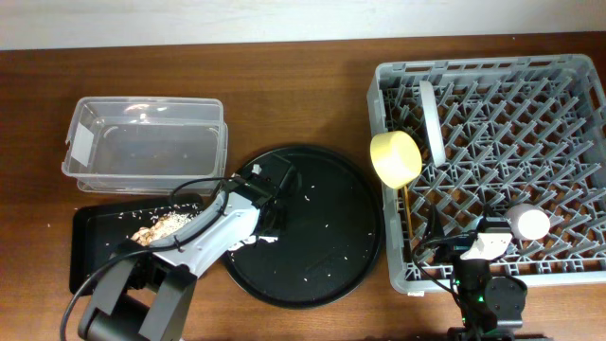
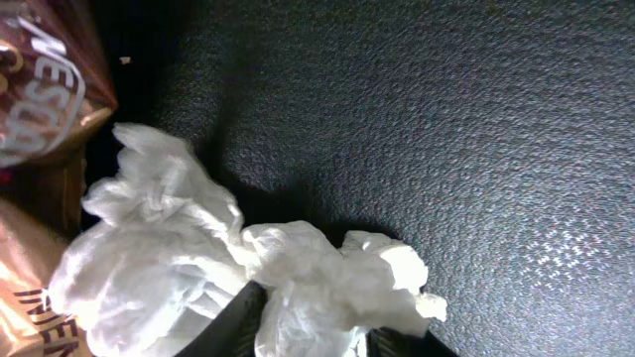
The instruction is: Sort waste into correct bins and load items into the dishwasher rack
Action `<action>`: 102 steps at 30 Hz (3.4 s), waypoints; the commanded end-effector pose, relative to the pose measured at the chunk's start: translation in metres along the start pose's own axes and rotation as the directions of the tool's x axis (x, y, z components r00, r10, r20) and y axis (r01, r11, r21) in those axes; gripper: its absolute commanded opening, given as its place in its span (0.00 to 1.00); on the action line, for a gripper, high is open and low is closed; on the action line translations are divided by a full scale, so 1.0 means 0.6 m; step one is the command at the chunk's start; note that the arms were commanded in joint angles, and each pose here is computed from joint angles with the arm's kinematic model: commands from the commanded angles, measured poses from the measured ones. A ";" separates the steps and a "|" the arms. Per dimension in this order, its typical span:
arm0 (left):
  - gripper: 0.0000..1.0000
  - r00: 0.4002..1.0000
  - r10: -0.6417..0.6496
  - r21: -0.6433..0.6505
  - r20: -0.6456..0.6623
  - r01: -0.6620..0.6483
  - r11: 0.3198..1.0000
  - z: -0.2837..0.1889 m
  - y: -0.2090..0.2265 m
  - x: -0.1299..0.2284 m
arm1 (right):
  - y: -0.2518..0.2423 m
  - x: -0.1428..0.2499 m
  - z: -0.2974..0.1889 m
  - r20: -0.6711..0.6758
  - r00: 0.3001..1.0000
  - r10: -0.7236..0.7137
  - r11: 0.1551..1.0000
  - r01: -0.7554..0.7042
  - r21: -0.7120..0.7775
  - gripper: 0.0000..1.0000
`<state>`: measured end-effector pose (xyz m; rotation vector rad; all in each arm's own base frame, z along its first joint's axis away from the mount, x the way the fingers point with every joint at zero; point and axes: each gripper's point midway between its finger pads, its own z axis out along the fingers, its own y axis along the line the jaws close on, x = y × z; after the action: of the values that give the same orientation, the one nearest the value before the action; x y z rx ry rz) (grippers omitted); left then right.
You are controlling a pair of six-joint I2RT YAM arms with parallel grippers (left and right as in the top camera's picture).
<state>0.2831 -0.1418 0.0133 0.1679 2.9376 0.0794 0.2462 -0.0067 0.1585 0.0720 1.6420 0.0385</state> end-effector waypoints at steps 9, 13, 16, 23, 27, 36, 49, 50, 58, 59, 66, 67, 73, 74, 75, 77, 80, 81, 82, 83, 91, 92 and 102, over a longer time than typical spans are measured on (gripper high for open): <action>0.00 0.912 -0.133 -0.148 0.388 0.204 0.968 -0.280 0.132 -0.130 | -0.001 0.003 0.000 -0.001 1.000 -0.007 1.000 0.007 0.001 0.98; 0.01 0.837 -0.248 -0.050 0.488 0.311 0.949 -0.250 0.230 -0.235 | -0.001 0.003 0.000 -0.001 1.000 -0.007 1.000 0.007 0.001 0.98; 0.99 0.854 -0.242 -0.042 0.460 0.293 0.955 -0.211 0.261 -0.257 | -0.001 0.003 0.000 -0.001 1.000 -0.007 1.000 0.007 0.001 0.98; 0.94 0.972 -0.112 -0.001 0.208 0.115 0.993 -0.253 0.142 -0.129 | -0.001 0.003 0.000 -0.002 1.000 -0.007 1.000 0.007 0.001 0.98; 0.99 0.912 -0.091 -0.142 0.399 0.160 0.977 -0.274 0.191 -0.201 | -0.001 0.003 0.000 -0.001 1.000 -0.007 1.000 0.007 0.001 0.98; 0.97 0.935 -0.054 0.136 0.351 0.007 0.991 -0.196 0.213 -0.268 | -0.001 0.003 0.000 -0.002 1.000 -0.007 1.000 0.007 0.001 0.98; 1.00 0.913 0.212 0.179 0.348 -0.287 0.941 -0.211 0.144 -0.238 | -0.001 0.003 0.000 -0.001 1.000 -0.007 1.000 0.007 0.001 0.98; 1.00 0.955 0.071 -0.016 0.288 -0.070 0.997 -0.206 0.215 -0.234 | -0.001 0.003 0.000 -0.001 1.000 -0.007 1.000 0.007 0.001 0.98; 1.00 0.923 -0.217 -0.202 0.317 0.289 0.936 -0.220 0.297 -0.219 | -0.001 0.003 0.000 -0.002 1.000 -0.007 1.000 0.007 0.001 0.98; 0.99 0.906 0.216 0.100 0.365 -0.269 0.958 -0.219 0.162 -0.250 | -0.001 0.003 0.000 -0.002 1.000 -0.007 1.000 0.007 0.001 0.98; 1.00 0.969 0.025 -0.244 0.246 0.037 0.969 -0.214 0.286 -0.217 | -0.001 0.003 0.000 -0.002 1.000 -0.007 1.000 0.007 0.001 0.99; 1.00 0.958 0.094 -0.247 0.271 -0.026 0.969 -0.217 0.278 -0.234 | -0.001 0.003 0.000 -0.002 1.000 -0.007 1.000 0.007 0.001 0.98; 1.00 0.938 0.277 -0.046 0.209 -0.273 0.961 -0.132 0.188 -0.240 | -0.001 0.003 0.000 -0.001 1.000 -0.007 1.000 0.007 0.001 0.98; 1.00 0.944 0.280 -0.028 0.177 -0.279 0.960 -0.104 0.169 -0.237 | -0.001 0.003 0.000 -0.002 1.000 -0.007 1.000 0.007 0.001 0.98; 1.00 0.940 0.302 -0.020 0.160 -0.303 0.953 -0.083 0.148 -0.237 | -0.001 0.003 0.000 -0.002 1.000 -0.007 1.000 0.007 0.001 0.98; 1.00 0.929 0.344 -0.060 0.132 -0.339 0.939 -0.059 0.129 -0.238 | -0.001 0.003 0.000 -0.001 1.000 -0.007 1.000 0.007 0.001 0.98; 1.00 0.933 0.345 -0.136 0.101 -0.331 0.934 -0.061 0.125 -0.232 | -0.001 0.003 0.000 -0.001 1.000 -0.007 1.000 0.007 0.001 0.98; 1.00 0.939 0.330 -0.155 0.102 -0.312 0.937 -0.078 0.125 -0.228 | -0.001 0.003 0.000 -0.002 1.000 -0.007 1.000 0.007 0.001 0.98; 1.00 0.943 0.313 -0.198 0.112 -0.287 0.937 -0.104 0.132 -0.227 | -0.001 0.003 0.000 -0.001 1.000 -0.007 1.000 0.007 0.001 0.98; 1.00 0.944 0.303 -0.234 0.129 -0.268 0.935 -0.124 0.139 -0.228 | -0.001 0.003 0.000 -0.001 1.000 -0.007 1.000 0.007 0.001 0.98; 0.99 0.854 0.467 -0.214 0.229 -0.424 0.880 -0.185 0.118 -0.245 | -0.001 0.003 0.000 -0.002 1.000 -0.007 1.000 0.007 0.001 0.98; 1.00 0.934 0.270 -0.359 0.234 -0.175 0.917 -0.197 0.193 -0.251 | -0.001 0.003 0.000 -0.002 1.000 -0.007 1.000 0.007 0.001 0.98; 1.00 0.938 0.340 -0.352 0.072 -0.296 0.888 -0.155 0.245 -0.222 | -0.001 0.003 0.000 -0.002 1.000 -0.007 1.000 0.007 0.001 0.98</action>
<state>0.4186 -0.0433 0.1383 0.4895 2.6644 0.2765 0.2462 -0.0067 0.1585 0.0723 1.6420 0.0388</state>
